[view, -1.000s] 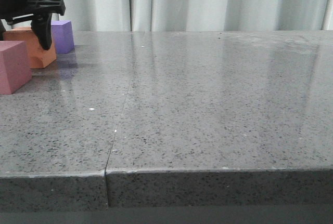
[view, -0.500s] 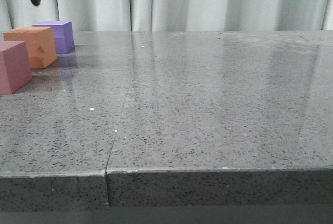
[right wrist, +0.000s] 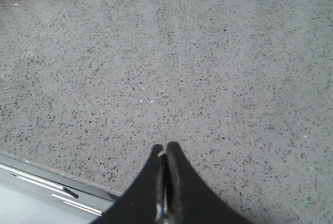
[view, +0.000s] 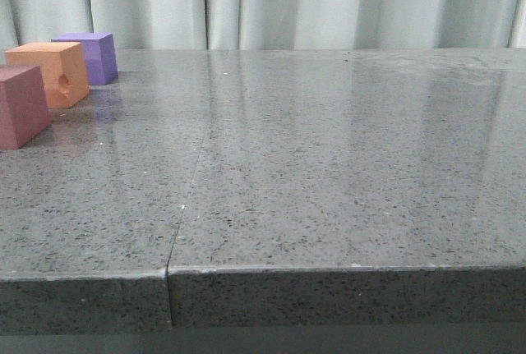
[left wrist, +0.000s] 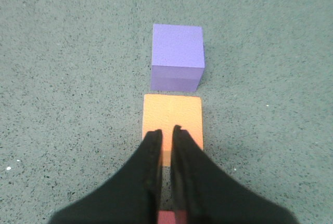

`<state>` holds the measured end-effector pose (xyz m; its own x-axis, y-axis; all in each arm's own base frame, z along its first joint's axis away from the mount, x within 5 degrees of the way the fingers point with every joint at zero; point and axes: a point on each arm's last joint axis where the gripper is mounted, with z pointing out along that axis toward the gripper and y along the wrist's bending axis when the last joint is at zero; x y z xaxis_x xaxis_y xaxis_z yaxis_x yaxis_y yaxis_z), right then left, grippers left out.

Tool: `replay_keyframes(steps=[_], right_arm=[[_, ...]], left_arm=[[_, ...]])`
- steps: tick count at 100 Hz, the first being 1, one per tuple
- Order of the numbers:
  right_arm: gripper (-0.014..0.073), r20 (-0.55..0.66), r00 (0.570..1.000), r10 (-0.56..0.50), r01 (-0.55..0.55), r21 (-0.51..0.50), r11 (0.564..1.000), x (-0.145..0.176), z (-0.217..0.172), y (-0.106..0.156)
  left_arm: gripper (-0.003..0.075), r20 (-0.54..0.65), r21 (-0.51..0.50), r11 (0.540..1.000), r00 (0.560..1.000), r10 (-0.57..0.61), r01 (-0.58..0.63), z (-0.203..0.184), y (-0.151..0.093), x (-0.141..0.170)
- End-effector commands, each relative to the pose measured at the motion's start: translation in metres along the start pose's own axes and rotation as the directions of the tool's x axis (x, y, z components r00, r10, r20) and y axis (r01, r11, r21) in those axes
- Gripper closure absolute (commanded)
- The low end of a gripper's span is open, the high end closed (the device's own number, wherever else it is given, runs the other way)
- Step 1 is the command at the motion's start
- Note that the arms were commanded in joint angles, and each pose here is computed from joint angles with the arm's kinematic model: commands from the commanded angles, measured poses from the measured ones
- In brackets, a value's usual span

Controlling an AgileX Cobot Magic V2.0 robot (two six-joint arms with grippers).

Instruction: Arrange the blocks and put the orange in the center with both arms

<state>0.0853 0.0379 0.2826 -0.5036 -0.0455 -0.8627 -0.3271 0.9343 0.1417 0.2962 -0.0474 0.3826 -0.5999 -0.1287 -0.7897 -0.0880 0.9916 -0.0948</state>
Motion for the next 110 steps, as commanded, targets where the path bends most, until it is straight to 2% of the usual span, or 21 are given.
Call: replay_keyframes(steps=[1,57,110], right_arm=[[0.0663,0.094,0.995,-0.023,0.024,-0.007,1.0,-0.014,-0.005,0.002],[0.0663,0.094,0.995,-0.023,0.024,-0.007,1.0,-0.014,-0.005,0.002],[0.0663,0.094,0.995,-0.023,0.024,-0.007,1.0,-0.014,-0.005,0.002]], left_arm=[[0.0741,0.173,0.06,0.998,0.985,-0.012,0.002,-0.037,0.003,-0.01],[0.0741,0.272,0.082,0.997,0.962,-0.014,-0.009,-0.102,0.032,0.051],[0.0741,0.292,0.093,0.996,0.956,-0.034,0.007,-0.126,0.051,0.107]])
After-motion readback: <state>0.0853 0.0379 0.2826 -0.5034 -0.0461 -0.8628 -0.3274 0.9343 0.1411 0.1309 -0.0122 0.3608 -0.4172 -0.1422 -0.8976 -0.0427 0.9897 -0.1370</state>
